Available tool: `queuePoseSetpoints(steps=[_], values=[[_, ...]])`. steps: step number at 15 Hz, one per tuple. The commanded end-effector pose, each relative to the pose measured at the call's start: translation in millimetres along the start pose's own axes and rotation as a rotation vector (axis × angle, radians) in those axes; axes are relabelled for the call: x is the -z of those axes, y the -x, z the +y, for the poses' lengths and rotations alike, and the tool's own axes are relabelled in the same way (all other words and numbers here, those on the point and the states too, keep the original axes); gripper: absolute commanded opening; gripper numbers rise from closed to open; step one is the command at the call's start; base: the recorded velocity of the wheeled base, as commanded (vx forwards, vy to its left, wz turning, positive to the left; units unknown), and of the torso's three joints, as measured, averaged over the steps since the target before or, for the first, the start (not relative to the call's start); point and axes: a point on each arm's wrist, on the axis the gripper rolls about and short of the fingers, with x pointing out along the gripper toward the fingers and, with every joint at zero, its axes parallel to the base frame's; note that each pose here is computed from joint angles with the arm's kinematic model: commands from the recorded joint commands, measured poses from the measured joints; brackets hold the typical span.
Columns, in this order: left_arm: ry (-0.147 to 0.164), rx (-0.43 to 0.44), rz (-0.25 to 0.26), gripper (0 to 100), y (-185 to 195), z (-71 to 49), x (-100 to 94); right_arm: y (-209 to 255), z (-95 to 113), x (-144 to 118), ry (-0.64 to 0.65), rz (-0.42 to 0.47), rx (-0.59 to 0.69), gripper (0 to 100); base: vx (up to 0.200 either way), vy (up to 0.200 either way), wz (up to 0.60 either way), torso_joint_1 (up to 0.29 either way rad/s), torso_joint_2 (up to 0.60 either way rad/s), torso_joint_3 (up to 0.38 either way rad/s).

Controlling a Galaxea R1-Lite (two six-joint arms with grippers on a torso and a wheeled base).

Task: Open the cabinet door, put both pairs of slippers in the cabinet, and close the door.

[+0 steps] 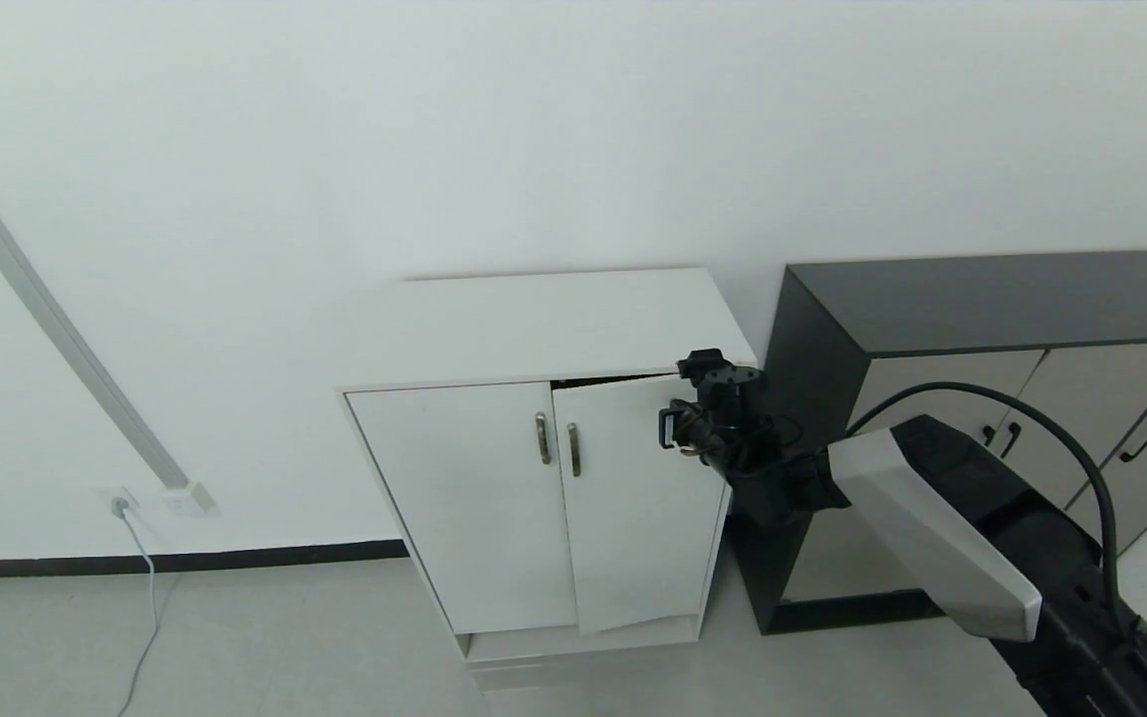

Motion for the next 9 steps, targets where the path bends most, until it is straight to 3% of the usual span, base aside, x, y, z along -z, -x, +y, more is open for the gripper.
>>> queuePoseSetpoints(steps=[1, 9], values=[[0.0, 0.0, 0.0, 0, 0.0, 0.0, 0.0, -5.0, -1.0, 4.9, 0.001, 0.001, 0.003, 0, 0.0, 0.0, 0.0, 0.0, 0.0, 0.0], [0.0, 0.0, 0.0, 0, 0.0, 0.0, 0.0, -12.7, -2.7, 20.3, 0.007, 0.032, 0.011, 0, 0.0, 0.0, 0.0, 0.0, 0.0, 0.0]])
